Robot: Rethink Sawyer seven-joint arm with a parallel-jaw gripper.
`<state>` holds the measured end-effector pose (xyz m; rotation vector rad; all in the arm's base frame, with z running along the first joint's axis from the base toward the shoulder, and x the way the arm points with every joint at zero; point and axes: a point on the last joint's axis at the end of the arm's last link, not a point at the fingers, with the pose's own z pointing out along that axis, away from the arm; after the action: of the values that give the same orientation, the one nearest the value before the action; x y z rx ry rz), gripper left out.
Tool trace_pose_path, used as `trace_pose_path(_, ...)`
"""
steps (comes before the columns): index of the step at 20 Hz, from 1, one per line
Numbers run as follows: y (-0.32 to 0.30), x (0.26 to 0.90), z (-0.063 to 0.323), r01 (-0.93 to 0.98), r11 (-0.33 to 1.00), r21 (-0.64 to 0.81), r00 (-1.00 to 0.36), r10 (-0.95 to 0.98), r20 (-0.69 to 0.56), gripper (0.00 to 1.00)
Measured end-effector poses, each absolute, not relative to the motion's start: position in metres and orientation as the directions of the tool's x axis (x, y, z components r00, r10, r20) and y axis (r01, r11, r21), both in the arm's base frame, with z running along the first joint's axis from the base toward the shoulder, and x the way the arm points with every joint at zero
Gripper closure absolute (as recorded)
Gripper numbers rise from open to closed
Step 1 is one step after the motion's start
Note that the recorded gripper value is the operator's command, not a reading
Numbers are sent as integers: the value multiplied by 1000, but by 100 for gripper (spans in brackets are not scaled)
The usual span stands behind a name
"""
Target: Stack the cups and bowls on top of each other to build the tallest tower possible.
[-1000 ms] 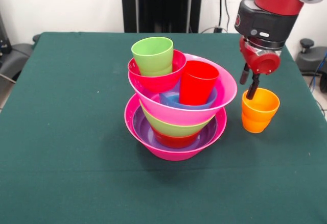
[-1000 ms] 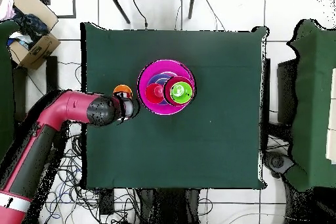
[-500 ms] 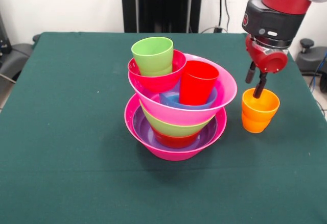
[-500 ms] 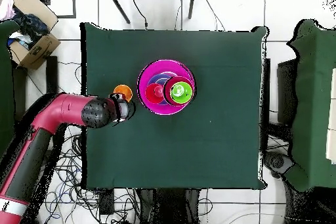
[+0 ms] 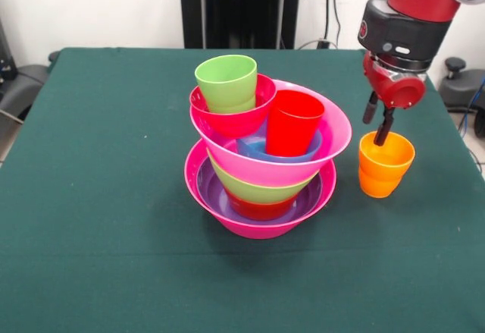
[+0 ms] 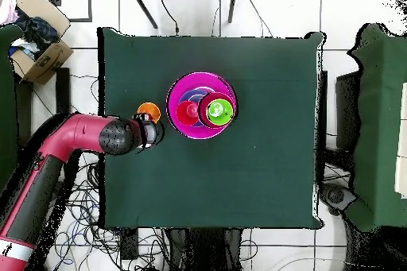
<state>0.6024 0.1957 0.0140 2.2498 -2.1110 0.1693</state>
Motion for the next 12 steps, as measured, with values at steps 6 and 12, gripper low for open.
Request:
trace_pose_path(6,190,598,15,-998,-52,-34,48,-992,121,0)
trace_pose_path(12,182,591,14,-999,-5,-45,0,-995,100,0)
